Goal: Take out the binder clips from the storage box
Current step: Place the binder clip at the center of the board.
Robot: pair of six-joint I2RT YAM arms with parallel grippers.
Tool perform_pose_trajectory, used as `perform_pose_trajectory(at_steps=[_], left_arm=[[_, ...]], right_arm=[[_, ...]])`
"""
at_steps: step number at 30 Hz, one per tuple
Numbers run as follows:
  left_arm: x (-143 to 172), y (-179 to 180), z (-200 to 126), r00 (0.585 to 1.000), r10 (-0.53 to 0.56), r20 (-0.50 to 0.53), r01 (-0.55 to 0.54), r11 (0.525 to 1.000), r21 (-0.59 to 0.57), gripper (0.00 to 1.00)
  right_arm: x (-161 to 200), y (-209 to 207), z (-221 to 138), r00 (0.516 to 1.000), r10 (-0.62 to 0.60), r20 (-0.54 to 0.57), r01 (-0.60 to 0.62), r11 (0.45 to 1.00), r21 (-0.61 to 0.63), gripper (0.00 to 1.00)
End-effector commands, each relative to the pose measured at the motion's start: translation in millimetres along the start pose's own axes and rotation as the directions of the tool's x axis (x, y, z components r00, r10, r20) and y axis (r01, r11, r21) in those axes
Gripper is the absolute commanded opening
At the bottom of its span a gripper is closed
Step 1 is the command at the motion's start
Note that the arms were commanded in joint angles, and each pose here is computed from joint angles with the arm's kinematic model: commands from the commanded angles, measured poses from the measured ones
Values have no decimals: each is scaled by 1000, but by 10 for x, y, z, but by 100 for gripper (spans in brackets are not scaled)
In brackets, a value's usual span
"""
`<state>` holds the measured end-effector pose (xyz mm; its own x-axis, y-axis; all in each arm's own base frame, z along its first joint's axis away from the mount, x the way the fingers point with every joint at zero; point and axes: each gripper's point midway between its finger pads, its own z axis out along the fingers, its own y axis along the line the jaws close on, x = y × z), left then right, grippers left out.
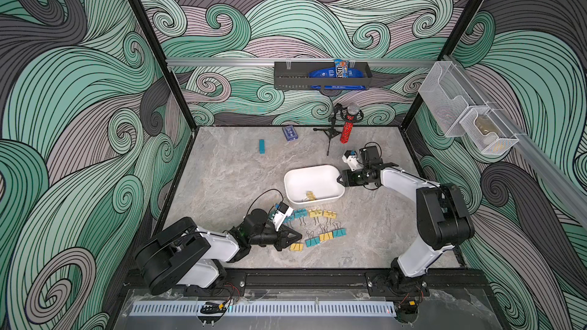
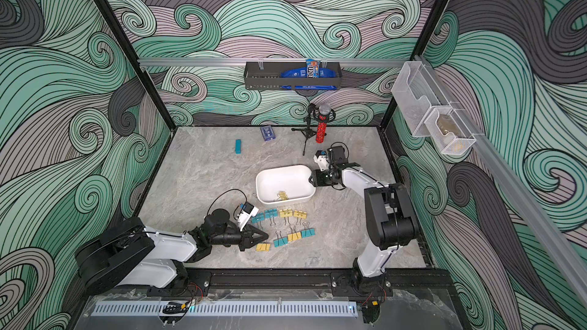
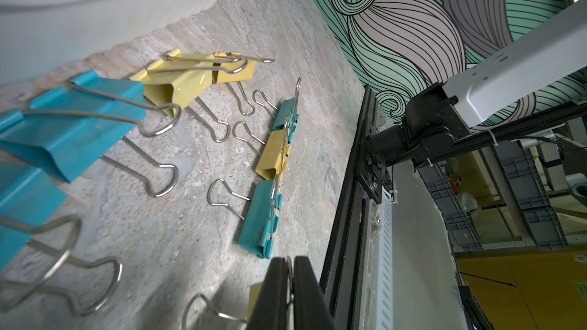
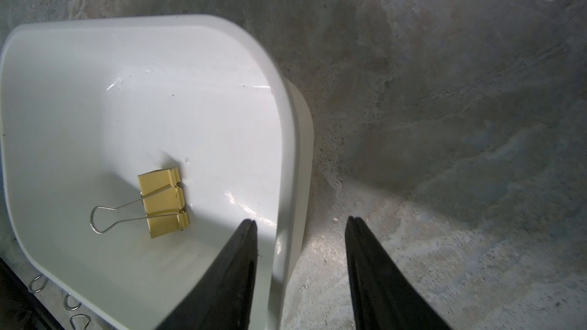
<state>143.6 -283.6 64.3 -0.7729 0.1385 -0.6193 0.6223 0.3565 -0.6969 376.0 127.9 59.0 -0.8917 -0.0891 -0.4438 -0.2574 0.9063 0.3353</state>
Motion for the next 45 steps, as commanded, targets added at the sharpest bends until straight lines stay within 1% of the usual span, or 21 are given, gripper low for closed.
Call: perform_pose_trajectory(at_steps=[1,6,11,15,17,20,27,30,34,36,38,39,40,41,45], left_arm=[[-7,-47,40,1000,3,4,-3,999,37,10],[26,-21,67,1000,-16,2,16,999,46,10],[100,22,68,999,-36,-13,36,999,38,10],[122,44,30,999,-37,-7,37,999,20,11],[137,73,14,999,-32,-9,32,999,-1,13],[132,91,-2,1000,-20,-12,20,1000,-23,19],[144,91,-25,999,-20,-27,19,999,-39,25],[128,103,-59,999,-28,-25,26,997,-66,30],[101,162,-119,999,-31,-39,25,989,-143,40],[57,152,-158,999,-21,-30,16,986,-163,44],[4,119,-202,1000,-11,-12,9,985,-171,50],[-26,91,-225,1000,-5,-1,5,986,-168,56],[-50,60,-244,1000,1,8,0,987,-163,86],[-72,31,-258,1000,6,15,-4,988,-156,98],[-235,-37,-335,997,60,49,-50,982,-185,98]], right_arm=[[-10,16,15,1000,-16,3,16,1000,-4,47],[-10,15,10,1000,-16,3,16,1000,-3,47],[-11,15,11,1000,-17,4,17,1000,-2,47],[-13,18,10,1000,-19,5,19,1000,-3,47],[-16,15,6,1000,-18,6,18,1000,-2,47],[-9,15,14,1000,-17,3,17,1000,-4,47],[-11,14,10,1000,-16,4,16,1000,-2,48],[-16,16,4,1000,-17,6,17,1000,-1,48],[-13,16,12,1000,-17,3,17,1000,-1,48],[-23,20,10,1000,-18,6,18,1000,-3,48],[-22,17,6,1000,-17,6,17,1000,-2,48],[-24,16,6,1000,-16,7,16,1000,-2,48],[-20,17,6,1000,-17,5,17,1000,-1,48],[-24,20,6,1000,-17,6,17,1000,-3,48],[-18,21,8,1000,-18,5,18,1000,-3,48]])
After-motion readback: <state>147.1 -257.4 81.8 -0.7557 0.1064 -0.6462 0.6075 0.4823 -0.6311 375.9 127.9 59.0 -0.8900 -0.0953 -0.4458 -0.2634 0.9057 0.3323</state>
